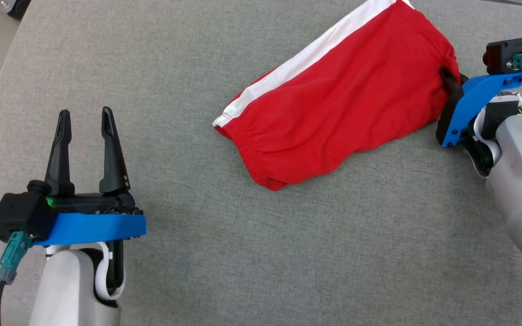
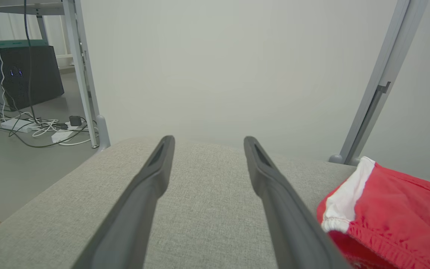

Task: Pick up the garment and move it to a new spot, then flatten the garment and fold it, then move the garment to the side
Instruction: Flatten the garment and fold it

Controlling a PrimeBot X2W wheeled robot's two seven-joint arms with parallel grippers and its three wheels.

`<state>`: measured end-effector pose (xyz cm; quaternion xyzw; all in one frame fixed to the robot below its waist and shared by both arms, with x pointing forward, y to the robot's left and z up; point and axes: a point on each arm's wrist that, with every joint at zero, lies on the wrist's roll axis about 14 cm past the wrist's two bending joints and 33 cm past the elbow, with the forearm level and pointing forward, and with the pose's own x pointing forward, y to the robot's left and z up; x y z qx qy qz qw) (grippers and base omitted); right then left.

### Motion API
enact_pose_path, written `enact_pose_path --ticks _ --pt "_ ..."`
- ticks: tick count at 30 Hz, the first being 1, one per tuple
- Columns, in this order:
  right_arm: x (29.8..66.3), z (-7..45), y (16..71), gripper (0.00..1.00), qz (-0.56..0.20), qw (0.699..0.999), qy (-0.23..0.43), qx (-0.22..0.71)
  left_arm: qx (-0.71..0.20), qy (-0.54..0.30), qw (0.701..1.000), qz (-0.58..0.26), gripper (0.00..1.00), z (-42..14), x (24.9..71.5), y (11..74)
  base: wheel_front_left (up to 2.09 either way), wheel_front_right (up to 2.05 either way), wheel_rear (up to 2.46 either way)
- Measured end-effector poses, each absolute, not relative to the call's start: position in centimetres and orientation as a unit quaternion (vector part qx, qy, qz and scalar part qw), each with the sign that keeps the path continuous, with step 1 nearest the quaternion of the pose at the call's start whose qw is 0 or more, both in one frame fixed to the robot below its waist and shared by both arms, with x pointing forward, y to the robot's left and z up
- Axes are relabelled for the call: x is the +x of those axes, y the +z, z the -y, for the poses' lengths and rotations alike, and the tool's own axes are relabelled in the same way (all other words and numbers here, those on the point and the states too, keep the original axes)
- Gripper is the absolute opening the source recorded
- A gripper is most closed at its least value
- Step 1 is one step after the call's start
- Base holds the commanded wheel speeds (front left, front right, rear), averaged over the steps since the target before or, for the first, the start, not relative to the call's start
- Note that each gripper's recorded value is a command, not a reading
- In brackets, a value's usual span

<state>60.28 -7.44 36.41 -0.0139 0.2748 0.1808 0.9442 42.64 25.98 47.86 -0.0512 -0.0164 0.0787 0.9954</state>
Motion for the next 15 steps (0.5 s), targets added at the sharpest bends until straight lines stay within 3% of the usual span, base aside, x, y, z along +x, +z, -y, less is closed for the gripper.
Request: enact_pose_path --ticks 7,15 --pt "59.6 7.7 37.9 0.00 -0.242 0.955 0.170 0.023 -0.056 0.067 0.996 0.023 1.00 -25.1 43.1 48.2 0.00 0.00 0.00" --pt "56.3 10.0 39.4 0.00 -0.205 0.966 0.136 0.083 -0.059 0.044 0.997 0.030 1.00 -23.5 43.0 48.8 0.00 0.00 0.00"
